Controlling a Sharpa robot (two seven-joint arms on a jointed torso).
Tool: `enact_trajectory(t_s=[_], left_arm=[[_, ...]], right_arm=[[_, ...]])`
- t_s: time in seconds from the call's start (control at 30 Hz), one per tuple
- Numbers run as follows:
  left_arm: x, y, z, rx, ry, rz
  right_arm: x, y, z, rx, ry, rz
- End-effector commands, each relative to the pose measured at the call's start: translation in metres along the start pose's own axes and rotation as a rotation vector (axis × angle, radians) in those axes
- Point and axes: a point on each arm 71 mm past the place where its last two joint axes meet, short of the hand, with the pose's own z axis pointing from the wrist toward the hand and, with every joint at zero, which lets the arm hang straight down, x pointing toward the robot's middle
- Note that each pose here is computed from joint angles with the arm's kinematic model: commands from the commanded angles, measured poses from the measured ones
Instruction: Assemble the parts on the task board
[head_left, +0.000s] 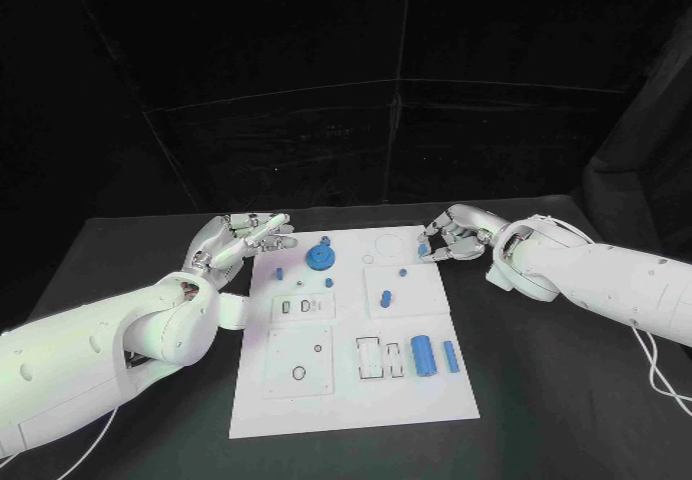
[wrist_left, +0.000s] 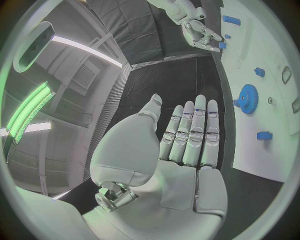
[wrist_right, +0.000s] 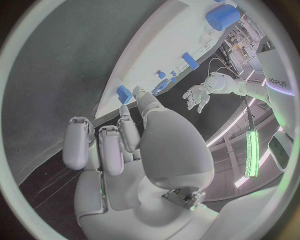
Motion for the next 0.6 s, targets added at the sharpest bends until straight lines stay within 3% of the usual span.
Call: enact_trajectory(t_s=[0.03,0.6], left_arm=[[0.0017,-0.0014,0.0006,0.01,0.014,-0.004],[0.0014,-0.0012,0.0006,0.009,0.013,-0.003]], right_arm=[[0.0016,0.0006,0.0009,-0.003,0.016,-0.019],[0.0049,-0.0017,0.0059,0.016,0.018,-0.039]])
